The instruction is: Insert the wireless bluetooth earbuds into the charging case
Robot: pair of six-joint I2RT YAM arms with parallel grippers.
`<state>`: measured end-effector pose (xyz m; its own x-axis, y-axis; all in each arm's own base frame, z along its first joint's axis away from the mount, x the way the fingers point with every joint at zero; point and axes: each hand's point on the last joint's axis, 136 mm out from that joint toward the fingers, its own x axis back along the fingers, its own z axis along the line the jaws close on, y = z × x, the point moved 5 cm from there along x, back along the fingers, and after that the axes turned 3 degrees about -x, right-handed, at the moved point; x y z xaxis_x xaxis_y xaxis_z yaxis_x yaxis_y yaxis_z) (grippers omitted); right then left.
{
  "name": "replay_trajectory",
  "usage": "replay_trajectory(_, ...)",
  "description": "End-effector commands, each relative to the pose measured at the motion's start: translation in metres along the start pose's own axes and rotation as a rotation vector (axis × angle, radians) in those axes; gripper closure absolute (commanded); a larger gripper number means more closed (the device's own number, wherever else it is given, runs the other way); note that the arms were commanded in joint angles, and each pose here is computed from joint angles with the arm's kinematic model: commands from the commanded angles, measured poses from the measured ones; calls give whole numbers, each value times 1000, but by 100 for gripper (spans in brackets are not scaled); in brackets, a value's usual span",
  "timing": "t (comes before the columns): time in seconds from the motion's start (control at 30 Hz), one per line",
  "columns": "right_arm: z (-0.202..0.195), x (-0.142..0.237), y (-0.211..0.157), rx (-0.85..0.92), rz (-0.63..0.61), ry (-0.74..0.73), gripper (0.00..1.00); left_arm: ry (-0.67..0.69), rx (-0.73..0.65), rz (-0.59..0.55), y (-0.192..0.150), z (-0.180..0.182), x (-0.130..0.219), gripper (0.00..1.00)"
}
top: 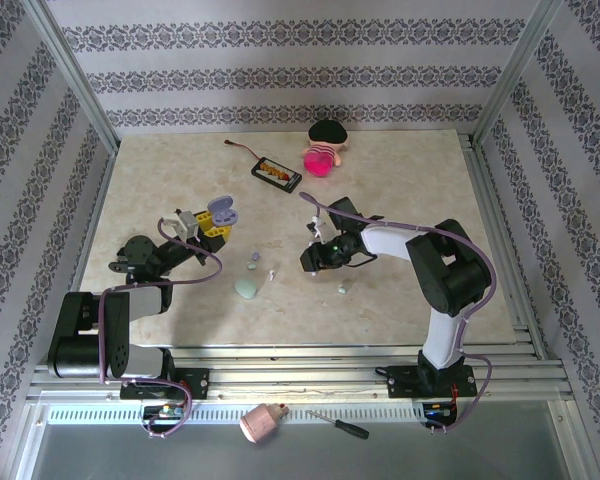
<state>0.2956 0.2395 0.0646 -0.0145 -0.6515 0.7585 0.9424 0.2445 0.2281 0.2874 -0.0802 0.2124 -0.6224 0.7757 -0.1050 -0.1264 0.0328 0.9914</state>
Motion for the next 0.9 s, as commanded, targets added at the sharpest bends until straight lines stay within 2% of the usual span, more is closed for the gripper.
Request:
replay_trajectory(0.0,3,7,-8,9,13,27,59,-27,-41,-21,7,0,-1,84)
replay_trajectory(0.43,-5,0,-4,-6,18,-8,74,-30,-36,-28,7,-1,0,84)
replay_trajectory(0.87,10,-4,-15,38,66,45,69,-29,-31,-24,5,-1,0,84)
